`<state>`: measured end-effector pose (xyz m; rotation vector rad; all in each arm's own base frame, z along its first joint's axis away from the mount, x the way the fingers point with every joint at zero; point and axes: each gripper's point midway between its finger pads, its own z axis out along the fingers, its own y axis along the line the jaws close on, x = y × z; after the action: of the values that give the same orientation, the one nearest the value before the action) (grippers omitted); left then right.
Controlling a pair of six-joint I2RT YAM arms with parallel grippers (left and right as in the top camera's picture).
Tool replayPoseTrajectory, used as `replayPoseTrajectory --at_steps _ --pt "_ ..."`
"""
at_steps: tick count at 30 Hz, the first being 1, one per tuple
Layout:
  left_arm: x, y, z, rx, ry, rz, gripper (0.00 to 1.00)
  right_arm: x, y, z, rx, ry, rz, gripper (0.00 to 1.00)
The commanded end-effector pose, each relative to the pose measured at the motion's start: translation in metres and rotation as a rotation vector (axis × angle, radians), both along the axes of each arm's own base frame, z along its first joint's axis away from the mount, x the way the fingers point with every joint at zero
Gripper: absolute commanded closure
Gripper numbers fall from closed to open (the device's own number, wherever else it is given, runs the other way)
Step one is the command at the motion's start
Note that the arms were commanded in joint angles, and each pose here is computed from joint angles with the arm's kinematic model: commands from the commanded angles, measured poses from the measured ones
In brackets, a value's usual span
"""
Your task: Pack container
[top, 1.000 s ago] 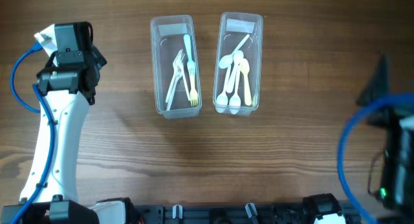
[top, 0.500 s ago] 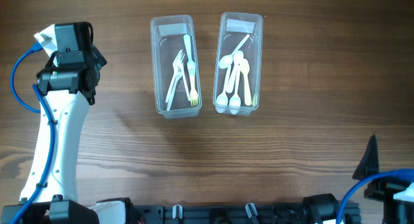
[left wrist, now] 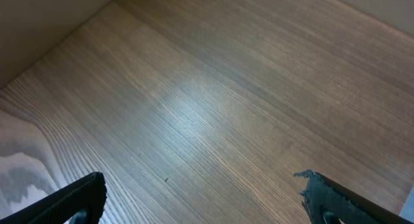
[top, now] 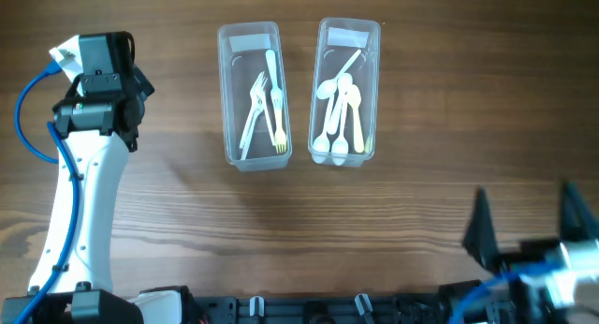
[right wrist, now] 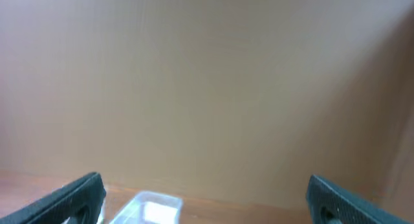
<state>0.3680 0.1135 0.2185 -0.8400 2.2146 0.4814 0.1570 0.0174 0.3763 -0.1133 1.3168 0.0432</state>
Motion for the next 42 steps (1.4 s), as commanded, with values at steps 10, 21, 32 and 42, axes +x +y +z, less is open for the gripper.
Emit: replayPoseTrajectory --at_steps 10,21,32,42 --pt "-0.002 0.004 0.004 0.016 -0.006 0.011 0.00 0.076 0.012 -0.140 0.320 0.167 0.088 0.00" --pt "-0.002 0.004 0.004 0.016 -0.006 0.011 0.00 0.088 0.009 -0.200 0.254 0.274 0.053 0.00" --pt "-0.002 0.004 0.004 0.016 -0.006 0.011 0.00 0.089 0.005 -0.200 0.193 0.268 0.030 0.00" --pt "-0.002 0.004 0.004 0.016 -0.005 0.012 0.00 0.089 0.005 -0.200 0.193 0.267 0.030 0.00"
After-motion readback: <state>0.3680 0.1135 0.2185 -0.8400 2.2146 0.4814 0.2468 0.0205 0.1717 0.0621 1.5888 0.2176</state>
